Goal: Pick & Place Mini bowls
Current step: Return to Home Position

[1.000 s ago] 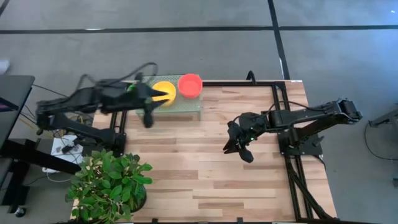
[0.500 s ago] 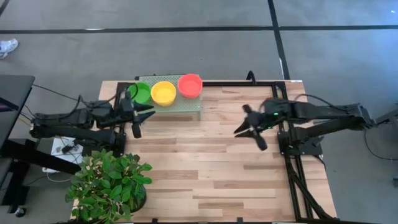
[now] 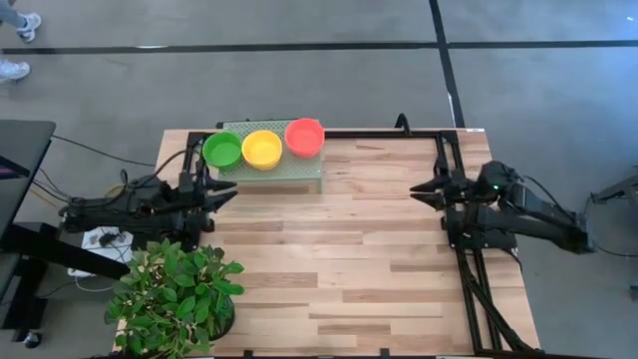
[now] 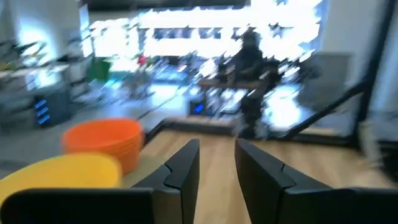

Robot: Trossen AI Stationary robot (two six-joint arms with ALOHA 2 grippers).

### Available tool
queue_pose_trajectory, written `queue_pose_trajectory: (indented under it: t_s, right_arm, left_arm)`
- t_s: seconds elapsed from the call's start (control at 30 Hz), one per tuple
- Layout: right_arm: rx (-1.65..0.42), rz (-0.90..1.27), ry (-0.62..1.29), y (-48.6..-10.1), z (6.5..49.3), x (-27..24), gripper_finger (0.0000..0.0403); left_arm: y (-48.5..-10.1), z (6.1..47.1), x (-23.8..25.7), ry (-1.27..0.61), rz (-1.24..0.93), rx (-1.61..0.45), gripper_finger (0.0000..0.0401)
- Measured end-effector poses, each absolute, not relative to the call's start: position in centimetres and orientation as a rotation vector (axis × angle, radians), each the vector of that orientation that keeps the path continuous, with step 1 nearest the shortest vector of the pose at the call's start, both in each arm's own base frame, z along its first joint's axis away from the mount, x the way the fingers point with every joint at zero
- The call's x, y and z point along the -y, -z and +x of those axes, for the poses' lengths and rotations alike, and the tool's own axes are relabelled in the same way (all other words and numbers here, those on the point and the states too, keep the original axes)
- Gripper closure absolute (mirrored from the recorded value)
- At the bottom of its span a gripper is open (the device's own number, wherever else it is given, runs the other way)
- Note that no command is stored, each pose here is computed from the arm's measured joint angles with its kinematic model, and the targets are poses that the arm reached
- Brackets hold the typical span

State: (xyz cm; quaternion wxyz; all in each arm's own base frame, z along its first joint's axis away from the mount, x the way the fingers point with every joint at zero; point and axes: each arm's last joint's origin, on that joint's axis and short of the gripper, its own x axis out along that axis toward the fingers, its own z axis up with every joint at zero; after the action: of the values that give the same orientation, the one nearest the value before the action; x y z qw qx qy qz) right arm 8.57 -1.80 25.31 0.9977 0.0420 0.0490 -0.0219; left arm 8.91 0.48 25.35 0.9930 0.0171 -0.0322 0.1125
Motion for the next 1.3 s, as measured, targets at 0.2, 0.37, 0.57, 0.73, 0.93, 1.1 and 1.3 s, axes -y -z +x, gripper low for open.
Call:
queue_pose_trajectory:
  t_s: [0.2,0.37,0.57,0.73,0.93,1.1,1.3]
  right_arm:
    - [-0.005,0.081,0.033,-23.6,6.6,1.2,0.0333]
    - [-0.051,0.095,0.031,-23.0,6.9,1.3,0.0333]
    - [-0.029,0.112,0.022,-23.1,6.7,1.2,0.0333]
    - [0.032,0.095,0.02,-22.0,7.7,1.5,0.0333]
    - [0.071,0.104,0.043,-20.6,8.3,1.9,0.0333]
    - [0.06,0.143,0.042,-18.3,9.1,2.1,0.0333]
    - [0.111,0.137,0.056,-17.6,9.4,2.2,0.0333]
  left_arm:
    - [-23.3,7.7,-0.2,-0.109,-0.026,0.171,0.0297]
    - [-21.7,8.7,-0.2,-0.106,-0.042,0.174,0.0297]
    - [-20.2,9.3,-0.1,-0.097,-0.046,0.241,0.0297]
    - [-19.3,9.5,-0.1,-0.097,-0.048,0.267,0.0297]
    - [-18.9,9.6,-0.1,-0.097,-0.046,0.248,0.0297]
    - [-18.9,9.6,-0.1,-0.099,-0.035,0.249,0.0297]
    - [-18.9,9.7,-0.1,-0.1,-0.053,0.242,0.0297]
